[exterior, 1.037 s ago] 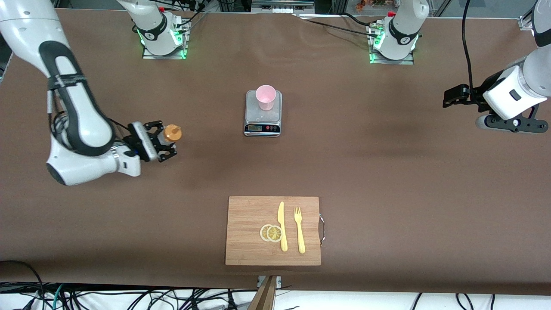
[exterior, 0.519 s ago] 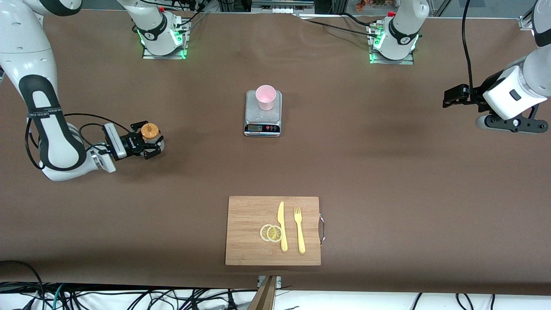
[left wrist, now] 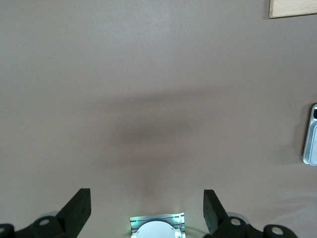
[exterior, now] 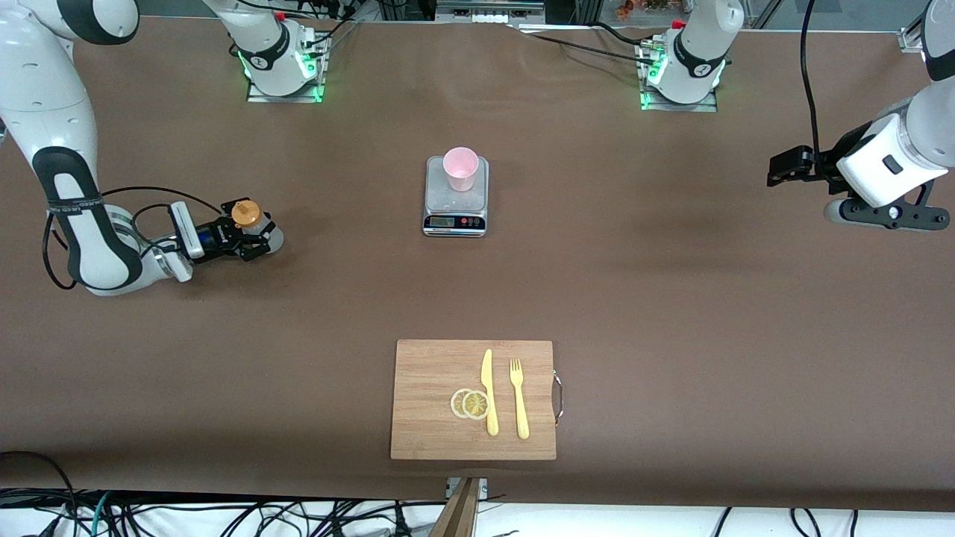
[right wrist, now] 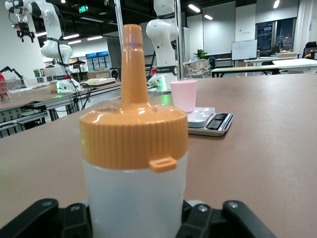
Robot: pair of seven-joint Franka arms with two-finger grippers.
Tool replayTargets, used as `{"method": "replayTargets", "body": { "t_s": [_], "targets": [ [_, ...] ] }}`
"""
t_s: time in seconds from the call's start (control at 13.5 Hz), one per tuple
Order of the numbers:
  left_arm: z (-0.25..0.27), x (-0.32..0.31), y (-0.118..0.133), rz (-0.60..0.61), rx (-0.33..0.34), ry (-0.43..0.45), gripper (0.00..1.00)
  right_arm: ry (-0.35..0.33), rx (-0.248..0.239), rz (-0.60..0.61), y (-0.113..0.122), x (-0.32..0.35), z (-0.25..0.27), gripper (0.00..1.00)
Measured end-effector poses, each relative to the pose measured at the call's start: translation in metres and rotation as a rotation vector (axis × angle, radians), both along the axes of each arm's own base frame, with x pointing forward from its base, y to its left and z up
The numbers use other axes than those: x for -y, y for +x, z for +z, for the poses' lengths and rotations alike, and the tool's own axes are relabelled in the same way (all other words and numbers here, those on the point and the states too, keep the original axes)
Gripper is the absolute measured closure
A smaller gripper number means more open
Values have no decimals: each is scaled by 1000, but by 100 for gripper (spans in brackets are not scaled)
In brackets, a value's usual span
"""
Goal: Add sauce to pink cup with both arms
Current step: 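Bring the sauce bottle back upright toward its spot, then set the bottle on the table and open the right gripper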
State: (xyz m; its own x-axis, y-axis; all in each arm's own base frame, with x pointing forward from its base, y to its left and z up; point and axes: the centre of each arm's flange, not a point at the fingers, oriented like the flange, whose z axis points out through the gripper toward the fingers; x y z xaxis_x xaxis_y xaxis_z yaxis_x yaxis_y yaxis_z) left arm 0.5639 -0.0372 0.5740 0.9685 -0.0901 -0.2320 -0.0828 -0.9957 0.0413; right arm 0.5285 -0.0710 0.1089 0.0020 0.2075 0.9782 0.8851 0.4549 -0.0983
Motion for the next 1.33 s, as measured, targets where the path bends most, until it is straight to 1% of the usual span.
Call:
{"method": "replayTargets", "body": {
  "t_s": [0.15,0.3,0.37,0.44,0.52,0.67,0.74,0.89,1.11,1.19,1.33],
  "targets": [
    [2,0,1,0,5,0,0,-6,-5,-4,0,3,0,50],
    [1,0,2,0,4,0,0,-20,-1,-4,2,9,2,27],
    [0,0,2,0,3,0,0,-35,3,2,4,14,4,18],
    [0,0,2,0,2,0,0,-58,5,12,5,21,5,6],
    [0,0,2,0,2,0,0,-86,4,24,5,30,6,0],
    [0,0,2,0,3,0,0,-142,-8,38,4,50,10,0],
    [0,0,2,0,3,0,0,-170,-20,41,4,61,14,0],
    [0,0,3,0,3,0,0,-248,-49,49,5,79,28,0],
    [0,0,3,0,3,0,0,-414,-91,44,17,95,76,0],
    [0,0,3,0,3,0,0,-483,-105,28,22,99,94,0],
    [0,0,3,0,3,0,0,-641,-113,-23,34,102,133,0]
  ]
}}
